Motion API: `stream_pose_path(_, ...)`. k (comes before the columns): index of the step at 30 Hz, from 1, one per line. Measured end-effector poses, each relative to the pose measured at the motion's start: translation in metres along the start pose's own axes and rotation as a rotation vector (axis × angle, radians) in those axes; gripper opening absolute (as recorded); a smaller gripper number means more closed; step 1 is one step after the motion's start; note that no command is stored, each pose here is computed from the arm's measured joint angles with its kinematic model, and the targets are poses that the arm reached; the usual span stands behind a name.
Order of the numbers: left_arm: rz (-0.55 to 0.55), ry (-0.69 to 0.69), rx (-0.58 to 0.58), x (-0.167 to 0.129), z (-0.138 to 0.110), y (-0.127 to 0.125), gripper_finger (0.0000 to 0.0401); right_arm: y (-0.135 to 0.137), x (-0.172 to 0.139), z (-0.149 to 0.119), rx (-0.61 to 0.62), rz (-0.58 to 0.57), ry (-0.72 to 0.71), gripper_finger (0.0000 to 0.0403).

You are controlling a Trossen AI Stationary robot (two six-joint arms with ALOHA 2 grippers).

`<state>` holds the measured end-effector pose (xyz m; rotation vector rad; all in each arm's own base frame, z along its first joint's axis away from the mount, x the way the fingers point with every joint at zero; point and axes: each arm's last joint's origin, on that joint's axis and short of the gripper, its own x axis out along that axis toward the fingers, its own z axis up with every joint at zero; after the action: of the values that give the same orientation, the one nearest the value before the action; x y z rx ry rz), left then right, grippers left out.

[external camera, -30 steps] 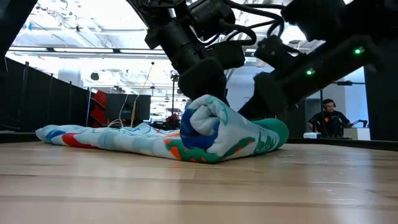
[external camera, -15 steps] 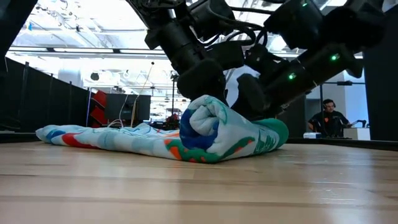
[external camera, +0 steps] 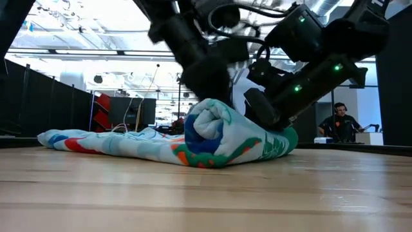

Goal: Roll towel
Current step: Roll the multicolor dinosaur print towel

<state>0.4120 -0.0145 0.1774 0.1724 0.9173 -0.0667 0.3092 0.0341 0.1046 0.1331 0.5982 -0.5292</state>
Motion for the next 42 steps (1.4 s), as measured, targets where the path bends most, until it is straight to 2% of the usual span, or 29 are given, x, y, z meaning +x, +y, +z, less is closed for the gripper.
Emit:
stream_pose_path(4,0.009,0.049,0.006,-0.030,0.001,0.005,0.0306,0.000,0.000,-0.001,0.005,0.004,0.012,0.0259)
stream_pose_path(9,0.098,0.106,-0.014,-0.042,-0.007,0.029,0.0306,0.002,0.001,0.001,-0.001,0.013,0.033,0.0259)
stream_pose_path(11,0.110,0.140,-0.036,-0.034,-0.021,0.039,0.0306,0.003,0.001,0.003,-0.012,0.009,0.054,0.0259)
stream_pose_path(16,0.139,0.204,-0.136,-0.010,-0.075,0.053,0.0306,0.004,0.004,0.012,-0.029,0.021,0.120,0.0259)
stream_pose_path(22,0.149,0.202,-0.210,-0.002,-0.107,0.050,0.0306,-0.001,0.010,0.022,0.009,0.098,0.209,0.0259)
stream_pose_path(30,0.147,0.212,-0.230,-0.001,-0.117,0.049,0.0306,-0.002,0.006,0.018,0.025,0.103,0.365,0.0259)
stream_pose_path(42,0.149,0.222,-0.241,-0.001,-0.120,0.053,0.0306,0.009,-0.009,0.013,-0.026,0.082,0.493,0.0259)
